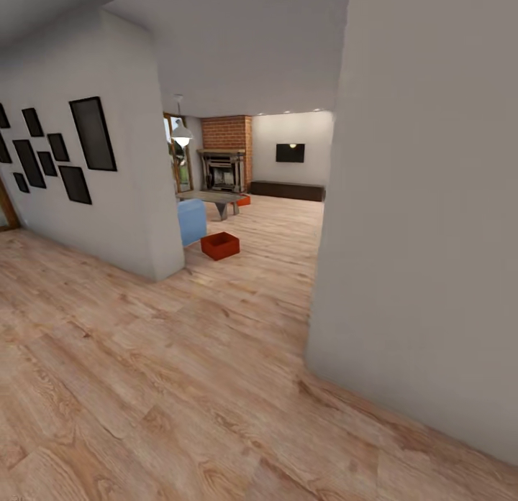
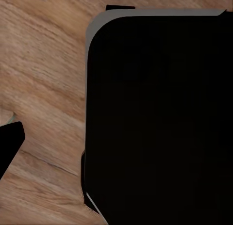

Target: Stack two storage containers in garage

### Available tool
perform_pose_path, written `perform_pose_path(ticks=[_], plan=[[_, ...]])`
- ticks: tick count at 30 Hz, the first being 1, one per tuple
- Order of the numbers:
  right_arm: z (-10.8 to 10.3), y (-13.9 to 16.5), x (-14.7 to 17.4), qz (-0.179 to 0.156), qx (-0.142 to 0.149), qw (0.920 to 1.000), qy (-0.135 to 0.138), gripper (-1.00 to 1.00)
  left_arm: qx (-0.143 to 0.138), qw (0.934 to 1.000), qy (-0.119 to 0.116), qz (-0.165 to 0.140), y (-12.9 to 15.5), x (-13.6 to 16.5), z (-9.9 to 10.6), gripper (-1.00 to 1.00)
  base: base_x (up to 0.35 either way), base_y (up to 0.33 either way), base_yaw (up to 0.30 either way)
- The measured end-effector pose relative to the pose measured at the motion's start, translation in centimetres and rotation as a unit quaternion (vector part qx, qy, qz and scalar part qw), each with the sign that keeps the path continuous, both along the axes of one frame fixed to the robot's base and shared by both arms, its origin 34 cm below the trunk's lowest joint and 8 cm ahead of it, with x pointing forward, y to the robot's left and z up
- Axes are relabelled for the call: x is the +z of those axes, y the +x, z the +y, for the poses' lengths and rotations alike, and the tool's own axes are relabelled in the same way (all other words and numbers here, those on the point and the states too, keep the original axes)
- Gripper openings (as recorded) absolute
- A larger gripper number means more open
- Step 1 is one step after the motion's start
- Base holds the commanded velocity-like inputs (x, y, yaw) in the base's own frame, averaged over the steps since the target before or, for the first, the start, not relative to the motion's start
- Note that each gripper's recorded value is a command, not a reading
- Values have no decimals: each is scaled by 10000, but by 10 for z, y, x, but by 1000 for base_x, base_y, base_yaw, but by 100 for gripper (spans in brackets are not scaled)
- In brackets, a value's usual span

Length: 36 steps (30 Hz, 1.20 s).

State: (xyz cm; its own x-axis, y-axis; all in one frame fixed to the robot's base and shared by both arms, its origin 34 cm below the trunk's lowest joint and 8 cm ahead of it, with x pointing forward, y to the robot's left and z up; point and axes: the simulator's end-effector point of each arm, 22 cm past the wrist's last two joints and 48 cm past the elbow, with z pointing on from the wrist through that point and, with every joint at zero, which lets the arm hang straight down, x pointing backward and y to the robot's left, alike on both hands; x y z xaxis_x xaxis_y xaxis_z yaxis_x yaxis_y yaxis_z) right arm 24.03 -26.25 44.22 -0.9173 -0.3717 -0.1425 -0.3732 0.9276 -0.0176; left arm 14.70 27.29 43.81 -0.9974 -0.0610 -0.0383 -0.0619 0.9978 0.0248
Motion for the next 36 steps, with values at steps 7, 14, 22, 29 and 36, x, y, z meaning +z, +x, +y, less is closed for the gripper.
perform_pose_path(ticks=[7,14,22,29,36], plan=[[-1,0,0,-3,0,10000,-1,100,0,10000,0,2,0,0,0,100,321,0,270],[-1,0,0,-5,0,10000,0,100,-1,10000,0,-4,0,0,0,100,321,0,270],[-1,0,0,-7,0,10000,-2,100,-1,10000,0,-6,0,0,0,100,321,0,270],[-1,0,0,-6,0,10000,1,100,0,10000,0,1,0,0,0,100,321,0,270],[0,0,0,-4,0,10000,6,100,-1,10000,0,2,0,0,0,100,321,0,161]])
